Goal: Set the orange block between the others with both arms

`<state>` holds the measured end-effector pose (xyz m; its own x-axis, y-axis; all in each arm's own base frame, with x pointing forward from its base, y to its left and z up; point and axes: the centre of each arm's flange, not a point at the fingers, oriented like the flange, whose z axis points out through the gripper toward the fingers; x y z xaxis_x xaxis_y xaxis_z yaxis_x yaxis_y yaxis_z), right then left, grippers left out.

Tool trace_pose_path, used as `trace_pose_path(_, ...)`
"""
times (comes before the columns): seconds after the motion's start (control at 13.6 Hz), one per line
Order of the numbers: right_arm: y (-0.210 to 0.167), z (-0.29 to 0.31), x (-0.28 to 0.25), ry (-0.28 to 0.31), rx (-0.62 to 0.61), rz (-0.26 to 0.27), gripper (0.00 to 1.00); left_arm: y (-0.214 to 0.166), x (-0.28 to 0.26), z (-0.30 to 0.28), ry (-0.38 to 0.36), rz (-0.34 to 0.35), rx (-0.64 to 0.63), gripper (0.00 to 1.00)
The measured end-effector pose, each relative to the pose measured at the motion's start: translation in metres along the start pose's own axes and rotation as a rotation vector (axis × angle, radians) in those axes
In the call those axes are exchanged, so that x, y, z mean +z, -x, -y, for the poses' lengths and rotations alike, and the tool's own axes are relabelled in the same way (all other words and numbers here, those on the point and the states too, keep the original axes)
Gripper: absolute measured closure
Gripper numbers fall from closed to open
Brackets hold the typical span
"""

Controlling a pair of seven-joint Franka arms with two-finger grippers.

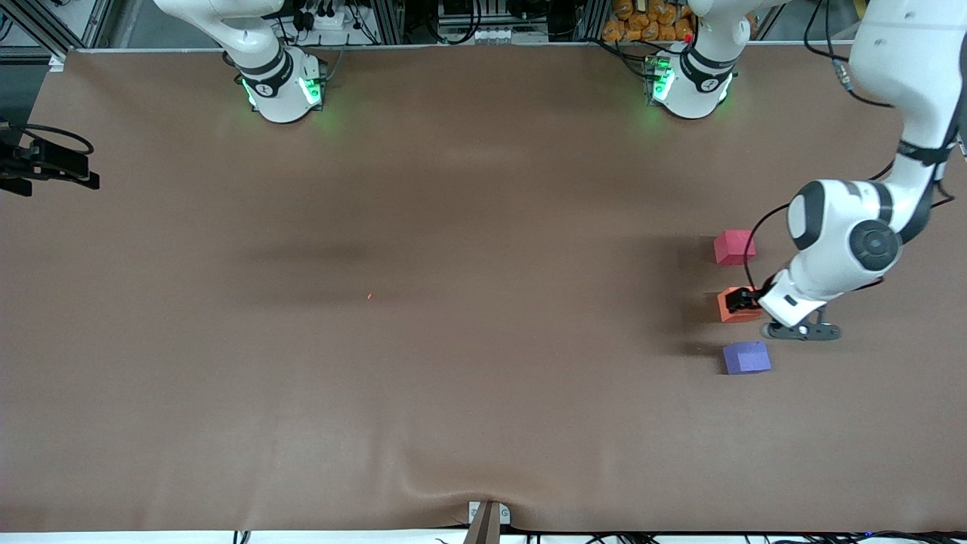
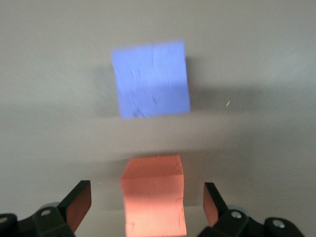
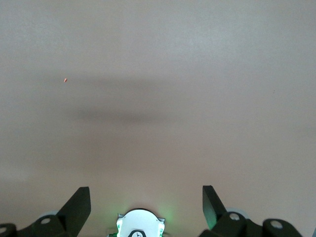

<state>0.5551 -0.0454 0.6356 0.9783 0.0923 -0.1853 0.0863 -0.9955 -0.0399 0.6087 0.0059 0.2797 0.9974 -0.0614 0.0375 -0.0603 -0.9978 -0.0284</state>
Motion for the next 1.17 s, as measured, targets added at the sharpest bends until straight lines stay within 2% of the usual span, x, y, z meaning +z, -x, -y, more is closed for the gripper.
trace_pose_path(0.29, 0.000, 0.000, -0.001, 0.000, 0.000, -0.001, 0.00, -0.020, -0.153, -0.001, -0.060, -0.020, -0.011, 0.00)
trace_pose_path(0.59, 0.000, 0.000, -0.001, 0.001, -0.001, -0.003, 0.00, -0.022, -0.288, -0.003, -0.061, -0.034, -0.040, 0.00)
trace_pose_path(0.88, 0.000, 0.002, -0.002, 0.001, -0.004, -0.005, 0.00, -0.005, -0.349, -0.006, 0.008, -0.018, -0.062, 0.00)
trace_pose_path(1.17, 0.000, 0.002, -0.002, 0.001, -0.004, -0.005, 0.00, 0.026, -0.395, -0.016, 0.002, -0.032, -0.062, 0.00)
